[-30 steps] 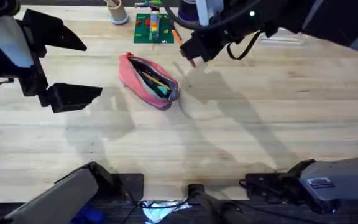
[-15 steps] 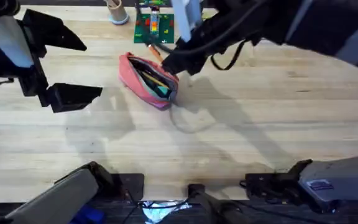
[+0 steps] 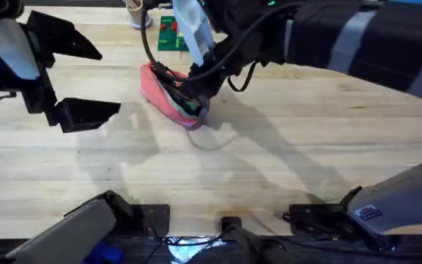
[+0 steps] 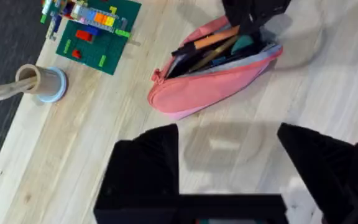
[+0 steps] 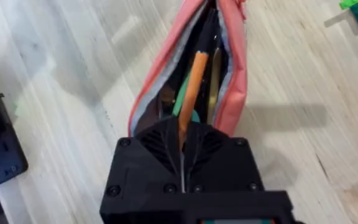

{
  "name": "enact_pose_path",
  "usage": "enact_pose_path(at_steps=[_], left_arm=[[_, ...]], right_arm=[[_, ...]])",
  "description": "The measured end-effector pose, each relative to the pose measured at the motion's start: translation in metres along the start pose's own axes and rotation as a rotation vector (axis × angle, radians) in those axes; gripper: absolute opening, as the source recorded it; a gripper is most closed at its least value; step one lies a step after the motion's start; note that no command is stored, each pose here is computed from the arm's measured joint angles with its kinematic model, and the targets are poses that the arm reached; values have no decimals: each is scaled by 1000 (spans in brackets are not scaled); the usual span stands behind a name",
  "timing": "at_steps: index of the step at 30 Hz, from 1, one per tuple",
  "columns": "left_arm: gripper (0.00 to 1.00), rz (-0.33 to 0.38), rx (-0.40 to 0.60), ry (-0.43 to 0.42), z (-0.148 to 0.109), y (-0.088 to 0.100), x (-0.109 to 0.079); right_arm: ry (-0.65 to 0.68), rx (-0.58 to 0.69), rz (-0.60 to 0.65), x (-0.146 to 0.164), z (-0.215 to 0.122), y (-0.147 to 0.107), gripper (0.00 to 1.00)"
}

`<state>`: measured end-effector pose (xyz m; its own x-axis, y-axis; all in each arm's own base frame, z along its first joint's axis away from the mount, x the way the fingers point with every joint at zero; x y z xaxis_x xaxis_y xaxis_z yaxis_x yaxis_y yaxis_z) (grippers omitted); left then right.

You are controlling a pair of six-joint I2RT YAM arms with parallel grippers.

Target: Unzip the bag, pick up the pens from the table one at a time and place them inside, then zip the bag closed.

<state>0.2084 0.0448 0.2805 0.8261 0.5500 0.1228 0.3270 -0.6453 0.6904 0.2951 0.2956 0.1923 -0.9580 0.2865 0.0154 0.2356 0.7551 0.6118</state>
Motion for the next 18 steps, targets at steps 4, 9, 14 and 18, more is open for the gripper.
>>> enact_pose_path(at_steps=[4,9,14,18], left_arm=[[994,0,0,0,0,0,0],[993,0,0,0,0,0,0],[993,0,0,0,0,0,0],[993,0,0,0,0,0,0]], right_arm=[[11,17,4,0,9,-4,31],[21,37,11,-3,23,-9,31],[34,62,21,-7,46,-18,31],[40,55,20,-10,56,-20,31]])
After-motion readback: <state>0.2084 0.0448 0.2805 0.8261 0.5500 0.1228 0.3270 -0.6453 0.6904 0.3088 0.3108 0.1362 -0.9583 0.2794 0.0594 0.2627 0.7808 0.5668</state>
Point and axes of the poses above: each hand's point on the last joint's axis, 136 mm out from that joint toward the fingers, its own z axis out along the fingers, its own x axis along the line the jaws close on, y = z × x, the point moved 7 cm from there along -z, back along the fingers, and after that the axes turned 12 degrees about -z, right-handed, at the moved point
